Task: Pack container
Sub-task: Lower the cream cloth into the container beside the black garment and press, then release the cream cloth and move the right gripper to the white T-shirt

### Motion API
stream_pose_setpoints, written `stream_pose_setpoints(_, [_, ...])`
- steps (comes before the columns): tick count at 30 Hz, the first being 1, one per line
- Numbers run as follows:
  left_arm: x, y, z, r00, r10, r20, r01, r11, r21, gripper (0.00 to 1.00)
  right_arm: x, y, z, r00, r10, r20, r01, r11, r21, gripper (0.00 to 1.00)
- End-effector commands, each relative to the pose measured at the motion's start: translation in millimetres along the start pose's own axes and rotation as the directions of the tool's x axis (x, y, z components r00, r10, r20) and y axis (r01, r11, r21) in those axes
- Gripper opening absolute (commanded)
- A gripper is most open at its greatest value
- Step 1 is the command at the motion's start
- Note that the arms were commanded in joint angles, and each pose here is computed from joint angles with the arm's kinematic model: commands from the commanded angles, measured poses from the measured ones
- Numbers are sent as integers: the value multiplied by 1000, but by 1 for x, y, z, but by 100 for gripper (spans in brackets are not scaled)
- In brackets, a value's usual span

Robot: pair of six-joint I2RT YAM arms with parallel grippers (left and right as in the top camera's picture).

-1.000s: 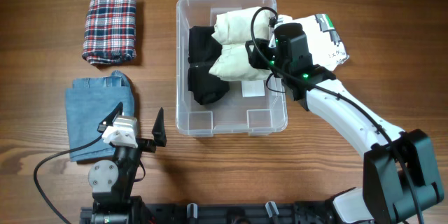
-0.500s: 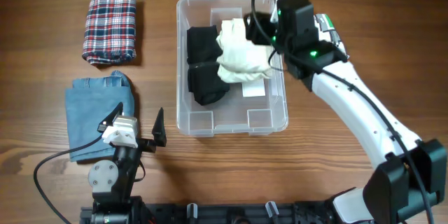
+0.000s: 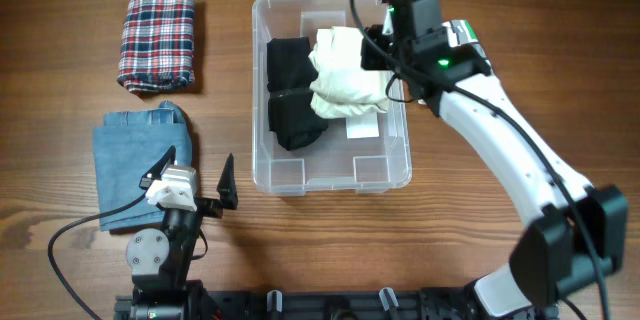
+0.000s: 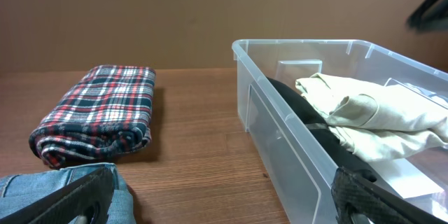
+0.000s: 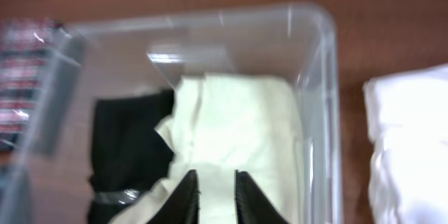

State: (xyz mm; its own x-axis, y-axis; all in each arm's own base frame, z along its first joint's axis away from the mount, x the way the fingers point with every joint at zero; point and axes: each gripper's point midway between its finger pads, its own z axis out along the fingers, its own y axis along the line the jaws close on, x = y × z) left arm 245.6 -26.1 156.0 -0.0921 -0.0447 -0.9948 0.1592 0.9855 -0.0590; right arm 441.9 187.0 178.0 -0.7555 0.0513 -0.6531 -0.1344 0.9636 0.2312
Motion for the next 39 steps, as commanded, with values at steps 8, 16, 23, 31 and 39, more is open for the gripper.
stream_pose_setpoints(8, [3,3,0,1000,11,-8,-11,1000,-12,100,75,37,39,970,-118,-214,121,993,4,8])
stream_pose_setpoints(16, [3,3,0,1000,10,-8,-10,1000,-12,100,115,24,74,939,-121,-322,149,987,65,8])
stream_pose_setpoints(23, [3,3,0,1000,10,-8,-10,1000,-12,100,125,20,84,931,-103,-351,140,987,82,16])
stream_pose_setpoints(31, [3,3,0,1000,10,-8,-10,1000,-12,100,29,44,17,981,-144,-127,154,985,75,20])
stream_pose_setpoints(39, [3,3,0,1000,10,-8,-10,1000,-12,100,-48,-4,-63,993,-95,69,76,967,243,59])
